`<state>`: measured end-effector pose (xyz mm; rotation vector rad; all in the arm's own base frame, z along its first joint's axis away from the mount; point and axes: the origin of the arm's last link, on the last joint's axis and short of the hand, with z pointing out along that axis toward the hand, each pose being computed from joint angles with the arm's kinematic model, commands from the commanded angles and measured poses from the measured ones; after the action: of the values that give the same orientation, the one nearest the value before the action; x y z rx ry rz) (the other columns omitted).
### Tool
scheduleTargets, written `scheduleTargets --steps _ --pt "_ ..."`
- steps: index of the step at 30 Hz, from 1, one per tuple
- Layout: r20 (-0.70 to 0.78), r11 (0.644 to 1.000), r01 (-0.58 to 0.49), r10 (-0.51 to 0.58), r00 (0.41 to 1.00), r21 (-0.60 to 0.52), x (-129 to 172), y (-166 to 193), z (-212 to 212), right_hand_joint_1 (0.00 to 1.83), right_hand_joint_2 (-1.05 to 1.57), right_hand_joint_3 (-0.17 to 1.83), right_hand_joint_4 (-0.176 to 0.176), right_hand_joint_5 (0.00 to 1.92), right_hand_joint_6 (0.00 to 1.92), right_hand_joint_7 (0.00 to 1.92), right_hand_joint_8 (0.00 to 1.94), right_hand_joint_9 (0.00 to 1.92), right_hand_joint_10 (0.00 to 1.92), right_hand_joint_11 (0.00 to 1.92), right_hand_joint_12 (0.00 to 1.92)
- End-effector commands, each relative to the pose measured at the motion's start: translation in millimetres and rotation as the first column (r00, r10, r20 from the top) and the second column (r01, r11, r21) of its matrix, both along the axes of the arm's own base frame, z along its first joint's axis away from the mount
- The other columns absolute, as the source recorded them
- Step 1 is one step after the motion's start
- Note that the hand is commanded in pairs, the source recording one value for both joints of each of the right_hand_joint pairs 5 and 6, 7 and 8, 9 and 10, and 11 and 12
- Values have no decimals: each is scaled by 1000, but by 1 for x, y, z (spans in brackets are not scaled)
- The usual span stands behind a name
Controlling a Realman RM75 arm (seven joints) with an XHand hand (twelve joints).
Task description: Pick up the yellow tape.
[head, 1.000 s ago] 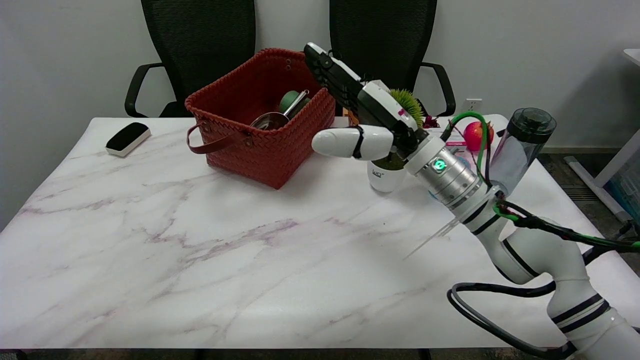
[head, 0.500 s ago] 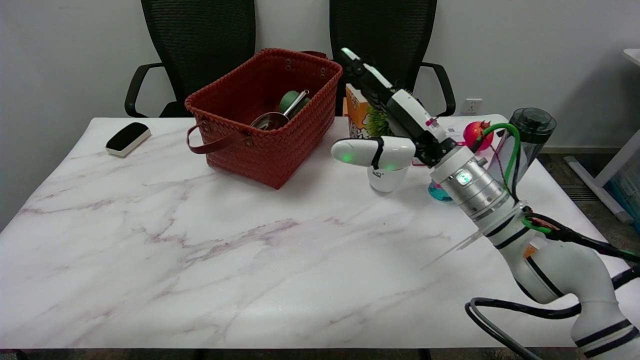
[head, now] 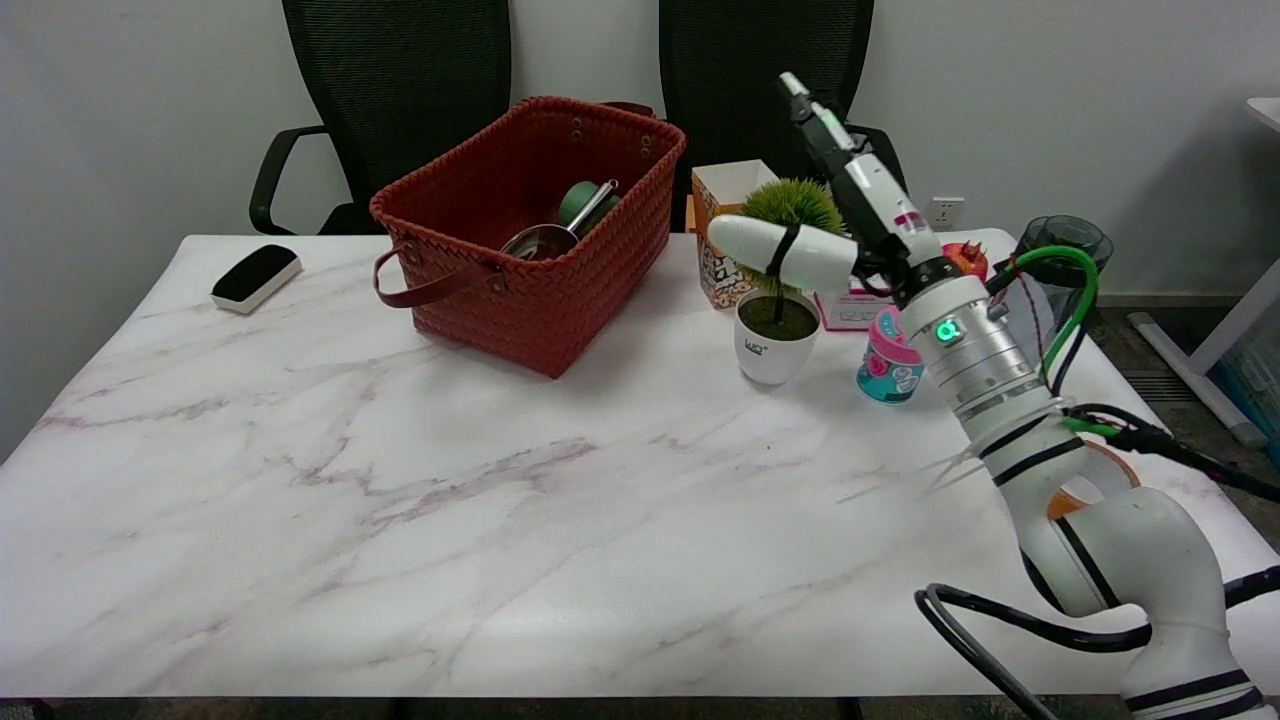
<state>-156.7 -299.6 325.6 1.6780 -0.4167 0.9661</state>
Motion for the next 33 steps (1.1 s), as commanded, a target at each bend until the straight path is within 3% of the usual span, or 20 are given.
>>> scheduleTargets --steps 1,7,11,22,33 --pt "-37 934 -21 8 999 -358 17 13 68 724 772 24 0 0 0 0 0 0 0 0 0" --pt "-91 881 -65 25 996 -469 28 33 106 797 658 55 0 0 0 0 0 0 0 0 0" --pt "-162 844 -101 16 987 -527 31 50 123 844 551 178 0 0 0 0 0 0 0 0 0" --pt "-259 794 -196 50 964 -576 34 95 141 879 432 336 0 0 0 0 0 0 0 0 0" --pt "-200 748 -89 -59 978 -658 13 115 157 917 277 375 0 0 0 0 0 0 0 0 0"
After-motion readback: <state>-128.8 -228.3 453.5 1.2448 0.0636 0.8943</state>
